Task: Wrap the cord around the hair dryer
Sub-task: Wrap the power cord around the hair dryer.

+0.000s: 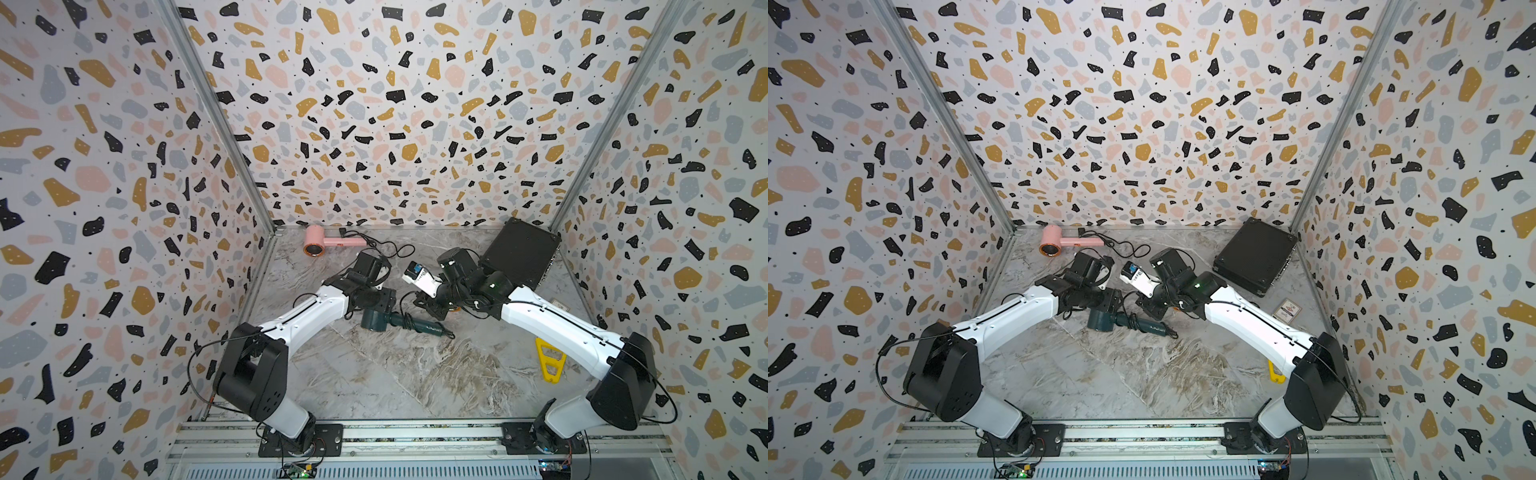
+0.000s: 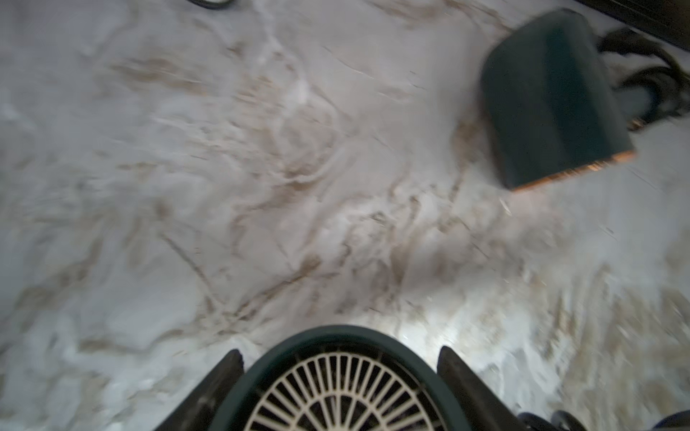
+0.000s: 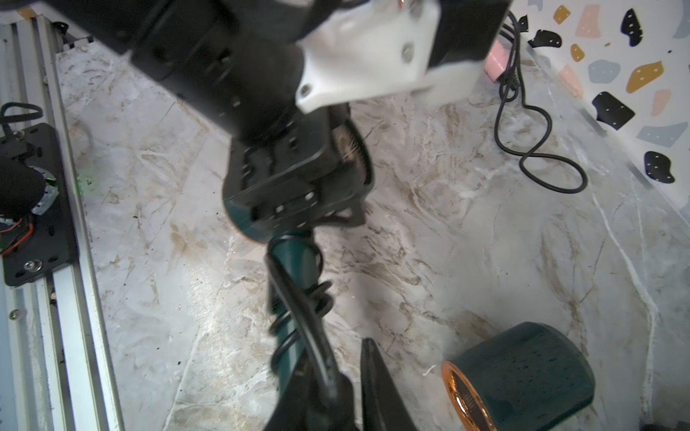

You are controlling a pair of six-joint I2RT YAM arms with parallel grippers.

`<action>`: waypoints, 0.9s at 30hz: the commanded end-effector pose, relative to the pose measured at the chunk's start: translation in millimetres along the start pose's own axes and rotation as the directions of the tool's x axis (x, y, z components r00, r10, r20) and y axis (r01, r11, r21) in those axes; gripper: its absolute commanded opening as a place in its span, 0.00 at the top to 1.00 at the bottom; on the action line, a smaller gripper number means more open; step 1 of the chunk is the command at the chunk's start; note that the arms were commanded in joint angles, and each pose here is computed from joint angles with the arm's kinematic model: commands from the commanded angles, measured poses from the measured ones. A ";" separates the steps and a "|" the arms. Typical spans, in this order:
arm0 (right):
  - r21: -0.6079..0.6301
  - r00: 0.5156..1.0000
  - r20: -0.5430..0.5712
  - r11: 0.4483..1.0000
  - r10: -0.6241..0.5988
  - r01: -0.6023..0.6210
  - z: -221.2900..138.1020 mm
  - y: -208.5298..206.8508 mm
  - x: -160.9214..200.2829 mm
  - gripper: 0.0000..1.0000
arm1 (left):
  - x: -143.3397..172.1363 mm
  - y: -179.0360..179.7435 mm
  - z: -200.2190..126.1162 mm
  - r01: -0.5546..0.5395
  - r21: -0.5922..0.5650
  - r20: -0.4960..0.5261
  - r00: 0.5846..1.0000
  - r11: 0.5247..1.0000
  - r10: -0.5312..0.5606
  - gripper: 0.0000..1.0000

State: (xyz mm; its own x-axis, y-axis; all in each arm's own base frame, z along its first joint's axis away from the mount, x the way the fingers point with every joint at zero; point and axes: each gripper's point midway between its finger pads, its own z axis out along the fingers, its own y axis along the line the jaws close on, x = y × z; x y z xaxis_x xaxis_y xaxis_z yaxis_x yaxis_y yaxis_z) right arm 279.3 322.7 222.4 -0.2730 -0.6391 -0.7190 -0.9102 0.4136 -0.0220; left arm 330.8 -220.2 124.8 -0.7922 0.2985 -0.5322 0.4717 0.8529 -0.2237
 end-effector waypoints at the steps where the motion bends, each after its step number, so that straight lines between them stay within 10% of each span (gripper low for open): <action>1: -0.016 0.999 0.031 1.000 -0.022 0.023 -16.1 -9.3 -11.2 1.00 | 5.1 -68.0 -30.3 -0.140 0.349 0.061 0.990 0.927 0.126 1.00; 13: -0.211 0.966 0.210 0.972 0.147 -0.102 -25.7 -20.0 -3.7 1.00 | -32.5 -113.0 -88.8 -0.066 0.760 0.265 0.940 0.646 -0.215 1.00; 27: -0.237 0.873 0.379 0.944 0.306 -0.228 -16.9 -26.6 0.9 1.00 | -77.9 -55.4 -63.5 0.242 0.739 0.309 0.707 0.629 -0.636 1.00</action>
State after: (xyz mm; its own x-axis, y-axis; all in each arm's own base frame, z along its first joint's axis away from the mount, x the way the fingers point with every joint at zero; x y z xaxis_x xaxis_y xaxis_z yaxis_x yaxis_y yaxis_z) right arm 292.4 297.4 201.8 -0.4450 -0.2965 -0.8450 -0.8644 0.3889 0.3188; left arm 322.7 -273.4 197.8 -0.8179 -0.3100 -0.4847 0.3775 0.3466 -0.8587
